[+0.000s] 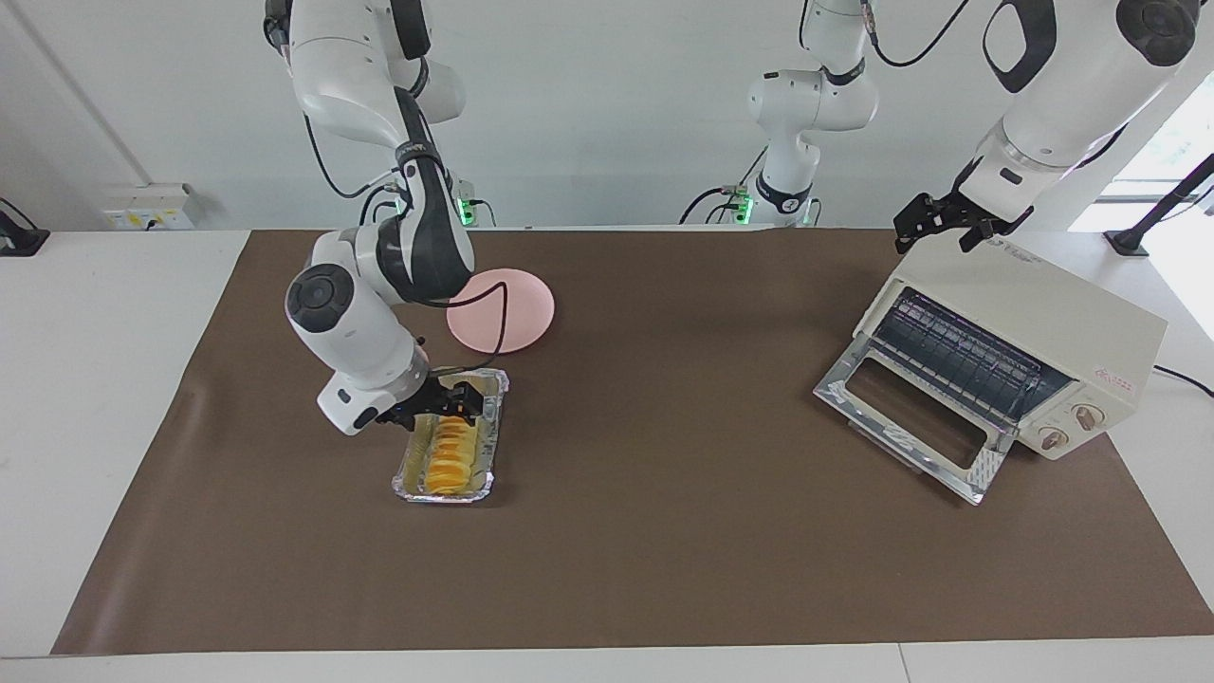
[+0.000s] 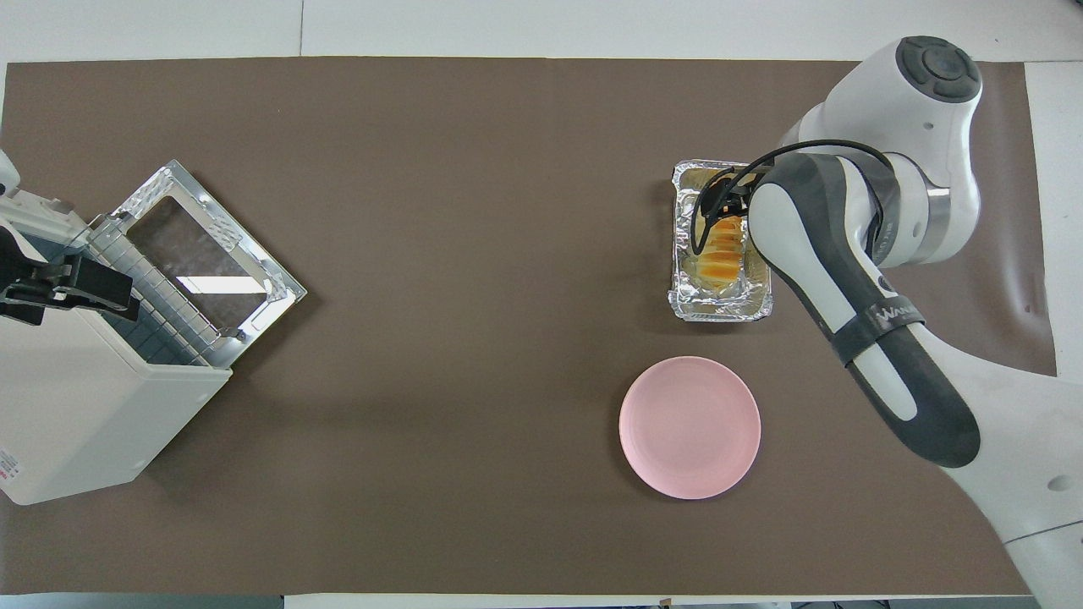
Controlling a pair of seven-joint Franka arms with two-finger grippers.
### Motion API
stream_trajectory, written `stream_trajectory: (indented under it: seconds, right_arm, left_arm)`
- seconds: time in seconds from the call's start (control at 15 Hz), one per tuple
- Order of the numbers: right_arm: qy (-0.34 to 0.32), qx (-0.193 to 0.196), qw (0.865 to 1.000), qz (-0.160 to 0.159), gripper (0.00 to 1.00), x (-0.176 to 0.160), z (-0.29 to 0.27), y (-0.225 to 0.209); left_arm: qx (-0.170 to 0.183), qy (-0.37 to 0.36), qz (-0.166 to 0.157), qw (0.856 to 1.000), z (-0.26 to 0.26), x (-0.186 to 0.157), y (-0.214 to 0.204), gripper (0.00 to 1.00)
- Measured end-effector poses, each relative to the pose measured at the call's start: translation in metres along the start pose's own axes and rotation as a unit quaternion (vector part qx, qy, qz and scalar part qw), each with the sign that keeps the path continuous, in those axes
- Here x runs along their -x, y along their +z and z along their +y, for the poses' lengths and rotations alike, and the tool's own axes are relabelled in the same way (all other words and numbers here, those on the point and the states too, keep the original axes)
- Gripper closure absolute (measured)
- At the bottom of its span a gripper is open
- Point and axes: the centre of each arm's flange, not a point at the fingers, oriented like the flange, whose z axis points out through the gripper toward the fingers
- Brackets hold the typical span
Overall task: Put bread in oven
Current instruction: 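Lower the bread into the foil tray and open the right gripper, then grasp the foil tray rim with the right gripper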
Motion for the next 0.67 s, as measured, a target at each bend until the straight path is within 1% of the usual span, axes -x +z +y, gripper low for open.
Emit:
stream_trajectory:
  seconds: [0.07,0.2,0.33,0.47,0.67]
  right_arm:
    - [-0.009,0.002,1.000,-0.004,0.00,0.003,0.011,0.000]
    - [-0.025,0.005,1.000,-0.011,0.00,0.010,0.036,0.013]
    - [-0.037,0.008,0.999,0.006,0.00,0.016,0.054,0.037]
    - [-0.045,0.018,0.998,0.026,0.00,0.025,0.059,0.062]
    - [-0.053,0.025,0.998,0.034,0.02,0.035,0.056,0.078]
  left_arm:
    - [0.000,0.000,0.000,1.000,0.000,0.000,0.000,0.00]
    - [0.000,0.000,0.000,1.000,0.000,0.000,0.000,0.00]
    - [0.000,0.000,0.000,1.000,0.000,0.000,0.000,0.00]
    - [0.000,0.000,0.000,1.000,0.000,0.000,0.000,0.00]
    - [0.000,0.000,0.000,1.000,0.000,0.000,0.000,0.00]
